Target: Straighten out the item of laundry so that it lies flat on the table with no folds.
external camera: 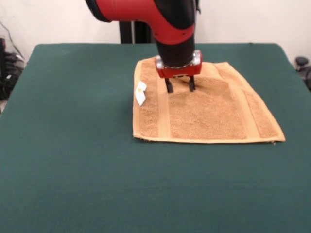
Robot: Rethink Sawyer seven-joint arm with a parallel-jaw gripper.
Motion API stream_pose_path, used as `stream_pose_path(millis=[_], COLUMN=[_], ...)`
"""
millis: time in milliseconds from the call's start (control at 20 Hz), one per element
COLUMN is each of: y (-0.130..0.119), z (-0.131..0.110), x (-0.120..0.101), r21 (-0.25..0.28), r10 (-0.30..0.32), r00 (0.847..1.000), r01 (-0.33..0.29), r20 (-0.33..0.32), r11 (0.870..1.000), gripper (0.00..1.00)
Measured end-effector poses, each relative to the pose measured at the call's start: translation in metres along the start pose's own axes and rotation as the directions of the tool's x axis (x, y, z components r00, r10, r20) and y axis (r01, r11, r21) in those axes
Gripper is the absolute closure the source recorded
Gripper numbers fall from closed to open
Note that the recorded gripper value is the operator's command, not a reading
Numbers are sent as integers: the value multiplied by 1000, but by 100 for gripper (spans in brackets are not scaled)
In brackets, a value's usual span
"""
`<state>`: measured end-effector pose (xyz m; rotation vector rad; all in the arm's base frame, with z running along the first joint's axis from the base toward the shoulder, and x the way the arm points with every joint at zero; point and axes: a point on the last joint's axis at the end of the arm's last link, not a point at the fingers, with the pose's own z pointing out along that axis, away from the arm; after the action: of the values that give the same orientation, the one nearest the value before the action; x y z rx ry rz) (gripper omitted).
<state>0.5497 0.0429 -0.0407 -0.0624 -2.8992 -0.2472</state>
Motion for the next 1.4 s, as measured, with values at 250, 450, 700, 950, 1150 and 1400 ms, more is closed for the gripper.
stream_pose_path(millis=[250,450,700,950,1150,1400], y=[7,15,27,38,43,45], z=[1,4,7,9,10,10], x=[-1,1,-3,-4,-3,-4], r21=[40,131,273,355,395,405], r10=[-37,-131,-285,-373,-412,-418], r00=[999,991,958,928,910,908], r01=[36,129,274,355,391,396], r20=[4,5,3,-17,-33,-36], r11=[999,983,922,865,831,824], gripper=[0,0,0,0,0,0])
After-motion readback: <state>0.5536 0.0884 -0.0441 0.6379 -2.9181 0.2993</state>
